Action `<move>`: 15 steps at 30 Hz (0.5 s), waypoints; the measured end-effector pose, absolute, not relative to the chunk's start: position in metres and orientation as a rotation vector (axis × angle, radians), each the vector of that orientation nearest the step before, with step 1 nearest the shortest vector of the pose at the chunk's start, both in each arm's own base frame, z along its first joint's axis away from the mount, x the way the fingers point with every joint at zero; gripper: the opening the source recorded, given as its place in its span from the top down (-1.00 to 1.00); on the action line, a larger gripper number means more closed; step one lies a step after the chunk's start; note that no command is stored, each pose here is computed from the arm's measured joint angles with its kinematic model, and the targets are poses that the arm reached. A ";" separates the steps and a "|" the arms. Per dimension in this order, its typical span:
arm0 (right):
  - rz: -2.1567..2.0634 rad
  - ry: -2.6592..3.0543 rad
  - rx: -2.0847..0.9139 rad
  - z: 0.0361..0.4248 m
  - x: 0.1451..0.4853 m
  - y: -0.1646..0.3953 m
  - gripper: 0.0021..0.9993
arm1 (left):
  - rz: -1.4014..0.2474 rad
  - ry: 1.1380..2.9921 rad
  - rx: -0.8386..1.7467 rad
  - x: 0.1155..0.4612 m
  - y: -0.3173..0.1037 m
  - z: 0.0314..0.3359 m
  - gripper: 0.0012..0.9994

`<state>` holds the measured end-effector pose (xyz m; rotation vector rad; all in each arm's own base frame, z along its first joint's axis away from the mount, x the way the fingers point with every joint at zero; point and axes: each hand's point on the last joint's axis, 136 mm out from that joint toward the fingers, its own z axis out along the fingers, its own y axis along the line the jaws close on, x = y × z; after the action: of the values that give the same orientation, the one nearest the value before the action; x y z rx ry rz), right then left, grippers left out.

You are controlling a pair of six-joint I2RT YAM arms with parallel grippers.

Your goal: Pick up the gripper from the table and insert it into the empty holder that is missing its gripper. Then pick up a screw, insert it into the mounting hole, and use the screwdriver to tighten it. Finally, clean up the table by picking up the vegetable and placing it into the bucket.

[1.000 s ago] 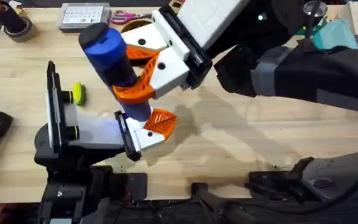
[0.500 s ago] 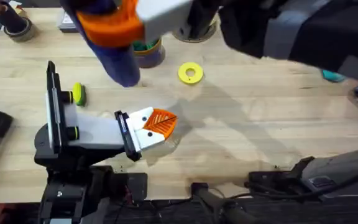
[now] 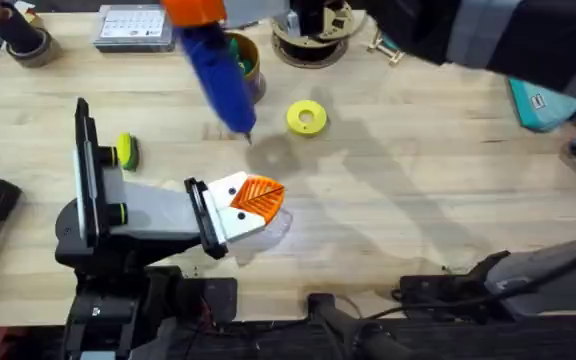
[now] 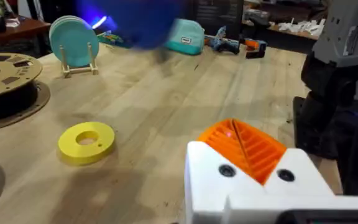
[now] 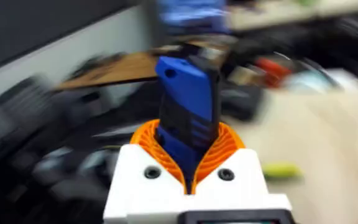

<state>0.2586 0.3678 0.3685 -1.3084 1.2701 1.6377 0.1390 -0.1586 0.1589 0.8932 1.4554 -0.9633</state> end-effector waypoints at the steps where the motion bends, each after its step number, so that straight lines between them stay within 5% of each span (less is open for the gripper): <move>1: 1.583 1.353 -1.239 0.358 0.277 0.365 0.96 | -0.963 1.456 0.893 0.139 -0.159 0.159 1.00; 7: 1.158 1.585 -1.025 0.314 0.368 0.319 0.96 | -0.963 1.456 0.893 0.139 -0.159 0.159 1.00; 15: 0.770 1.817 -0.977 0.265 0.419 0.233 0.96 | -0.963 1.456 0.893 0.139 -0.159 0.159 1.00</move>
<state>0.4195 0.2330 0.2646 -0.9771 1.8167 0.7701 0.1391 -0.1585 0.1589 0.8930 1.4555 -0.9630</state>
